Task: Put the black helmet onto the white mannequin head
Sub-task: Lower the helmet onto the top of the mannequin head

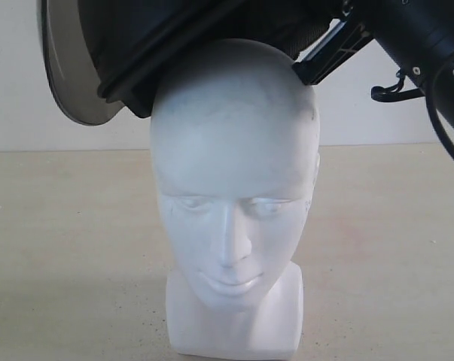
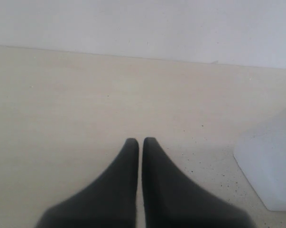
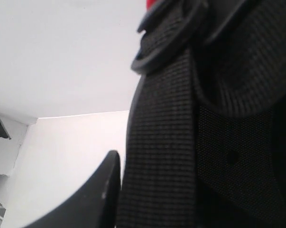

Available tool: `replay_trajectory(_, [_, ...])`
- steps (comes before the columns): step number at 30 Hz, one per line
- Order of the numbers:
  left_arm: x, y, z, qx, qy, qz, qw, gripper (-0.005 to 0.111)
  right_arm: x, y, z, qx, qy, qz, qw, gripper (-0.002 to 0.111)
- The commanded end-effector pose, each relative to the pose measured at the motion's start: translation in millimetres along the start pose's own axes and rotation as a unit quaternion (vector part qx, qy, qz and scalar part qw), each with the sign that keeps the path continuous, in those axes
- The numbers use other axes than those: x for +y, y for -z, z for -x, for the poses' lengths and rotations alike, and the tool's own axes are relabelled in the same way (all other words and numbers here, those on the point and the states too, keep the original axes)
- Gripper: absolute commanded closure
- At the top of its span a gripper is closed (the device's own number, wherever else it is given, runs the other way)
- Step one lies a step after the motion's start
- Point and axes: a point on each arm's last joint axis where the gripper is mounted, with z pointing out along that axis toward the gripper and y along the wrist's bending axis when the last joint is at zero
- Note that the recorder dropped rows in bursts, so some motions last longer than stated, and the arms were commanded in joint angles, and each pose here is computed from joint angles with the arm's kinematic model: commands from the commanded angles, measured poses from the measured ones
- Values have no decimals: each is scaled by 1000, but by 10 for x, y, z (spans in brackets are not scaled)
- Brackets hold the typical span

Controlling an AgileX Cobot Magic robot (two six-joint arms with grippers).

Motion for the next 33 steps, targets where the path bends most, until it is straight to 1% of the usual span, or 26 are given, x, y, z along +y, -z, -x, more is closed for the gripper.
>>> replay_trajectory(1, [-1, 0, -11, 1, -1, -2, 1000, 102, 141, 20, -66, 29, 12, 38, 999, 109])
replay_trajectory(9, [-1, 0, -11, 1, -1, -2, 1000, 102, 166, 29, -70, 26, 11, 43, 999, 109])
replay_trajectory(12, [-1, 0, -11, 1, -1, -2, 1000, 102, 155, 91, -64, 18, 7, 40, 999, 109])
replay_trajectory(24, [-1, 0, -11, 1, -1, -2, 1000, 102, -4, 358, -2, -16, -6, 4, 1000, 109])
replay_trajectory(28, [-1, 0, -11, 1, -1, -2, 1000, 102, -72, 412, 46, -34, -12, -6, 999, 109])
replay_trajectory(33, [-1, 0, -11, 1, -1, -2, 1000, 102, -91, 438, 53, -37, -13, -10, 999, 109])
